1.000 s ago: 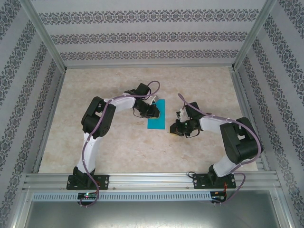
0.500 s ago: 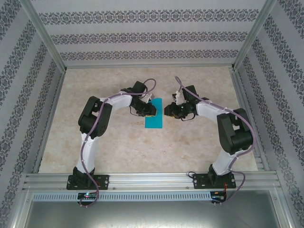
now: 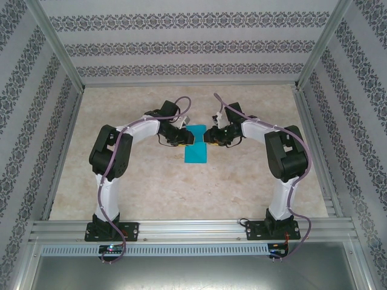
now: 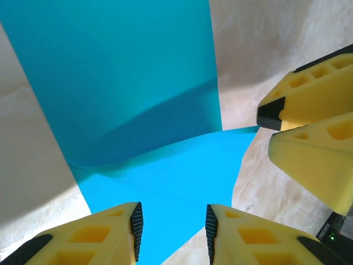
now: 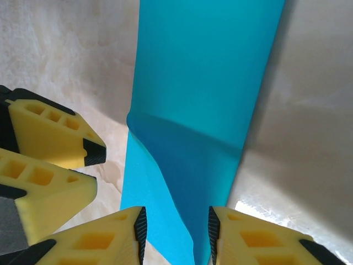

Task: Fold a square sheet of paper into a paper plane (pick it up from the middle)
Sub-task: Turn over the paper at the center of the table.

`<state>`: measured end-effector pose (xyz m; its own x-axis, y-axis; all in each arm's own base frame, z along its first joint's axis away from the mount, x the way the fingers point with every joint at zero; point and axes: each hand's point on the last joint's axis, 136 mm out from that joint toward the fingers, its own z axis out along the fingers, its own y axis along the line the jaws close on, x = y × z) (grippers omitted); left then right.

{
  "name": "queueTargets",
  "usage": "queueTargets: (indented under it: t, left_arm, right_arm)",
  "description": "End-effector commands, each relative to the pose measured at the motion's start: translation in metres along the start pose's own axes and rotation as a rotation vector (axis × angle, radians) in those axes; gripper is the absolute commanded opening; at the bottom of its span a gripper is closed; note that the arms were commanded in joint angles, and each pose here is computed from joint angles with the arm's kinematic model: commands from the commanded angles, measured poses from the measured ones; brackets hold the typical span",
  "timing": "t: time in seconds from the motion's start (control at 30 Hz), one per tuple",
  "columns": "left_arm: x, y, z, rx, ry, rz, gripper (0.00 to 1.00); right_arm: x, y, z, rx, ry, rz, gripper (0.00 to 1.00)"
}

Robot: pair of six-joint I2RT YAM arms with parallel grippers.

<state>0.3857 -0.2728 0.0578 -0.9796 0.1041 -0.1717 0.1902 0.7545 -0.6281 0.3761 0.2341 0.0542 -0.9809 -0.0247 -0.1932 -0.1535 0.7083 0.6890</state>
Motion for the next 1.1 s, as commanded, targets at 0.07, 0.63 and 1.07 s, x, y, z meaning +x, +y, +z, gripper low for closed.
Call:
queueTargets:
  t: [0.07, 0.63, 1.07]
  left_arm:
    - [0.006, 0.004, -0.013, -0.009, -0.004, 0.009, 0.41]
    - [0.016, 0.005, -0.038, 0.054, -0.102, -0.044, 0.54]
    - [0.005, -0.013, -0.060, 0.196, -0.255, -0.098, 0.60]
  right_arm:
    - [0.005, 0.010, 0.011, -0.026, 0.045, -0.057, 0.38]
    - [0.011, 0.025, 0.038, -0.096, 0.112, -0.118, 0.19]
    - [0.008, 0.067, 0.001, -0.232, 0.036, -0.141, 0.03]
